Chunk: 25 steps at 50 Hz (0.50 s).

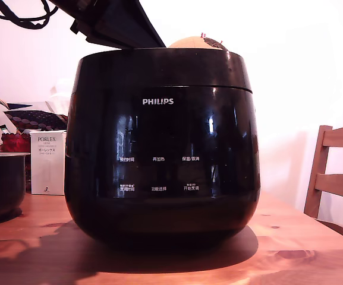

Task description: Open the rice cooker by pressing the large metal button on the top of its lid with medium force

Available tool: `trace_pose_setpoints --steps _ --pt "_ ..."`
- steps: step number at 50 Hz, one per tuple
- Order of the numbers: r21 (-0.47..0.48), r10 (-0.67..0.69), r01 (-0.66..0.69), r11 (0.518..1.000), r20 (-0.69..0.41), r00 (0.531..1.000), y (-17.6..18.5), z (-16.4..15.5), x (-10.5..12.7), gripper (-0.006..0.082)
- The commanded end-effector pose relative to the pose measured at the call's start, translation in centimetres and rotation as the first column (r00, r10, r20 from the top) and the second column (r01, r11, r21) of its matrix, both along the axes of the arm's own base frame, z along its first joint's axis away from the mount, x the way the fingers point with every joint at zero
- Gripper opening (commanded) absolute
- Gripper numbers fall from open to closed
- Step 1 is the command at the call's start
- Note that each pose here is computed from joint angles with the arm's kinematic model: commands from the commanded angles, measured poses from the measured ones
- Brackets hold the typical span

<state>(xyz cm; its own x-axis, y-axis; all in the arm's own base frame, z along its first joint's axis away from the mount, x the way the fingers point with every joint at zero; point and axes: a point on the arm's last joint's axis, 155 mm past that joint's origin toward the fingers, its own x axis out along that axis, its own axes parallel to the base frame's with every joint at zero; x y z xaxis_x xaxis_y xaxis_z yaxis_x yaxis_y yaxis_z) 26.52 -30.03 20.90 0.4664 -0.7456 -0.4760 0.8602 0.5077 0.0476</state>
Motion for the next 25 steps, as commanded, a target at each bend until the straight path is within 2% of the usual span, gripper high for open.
trace_pose_setpoints --steps 1,25 --pt "0.163 0.031 -0.006 0.987 -0.150 0.988 1.78 -7.57 -1.20 -0.0021" --pt "0.188 0.046 -0.015 0.982 -0.161 0.986 2.25 -8.08 -1.31 -0.0021"
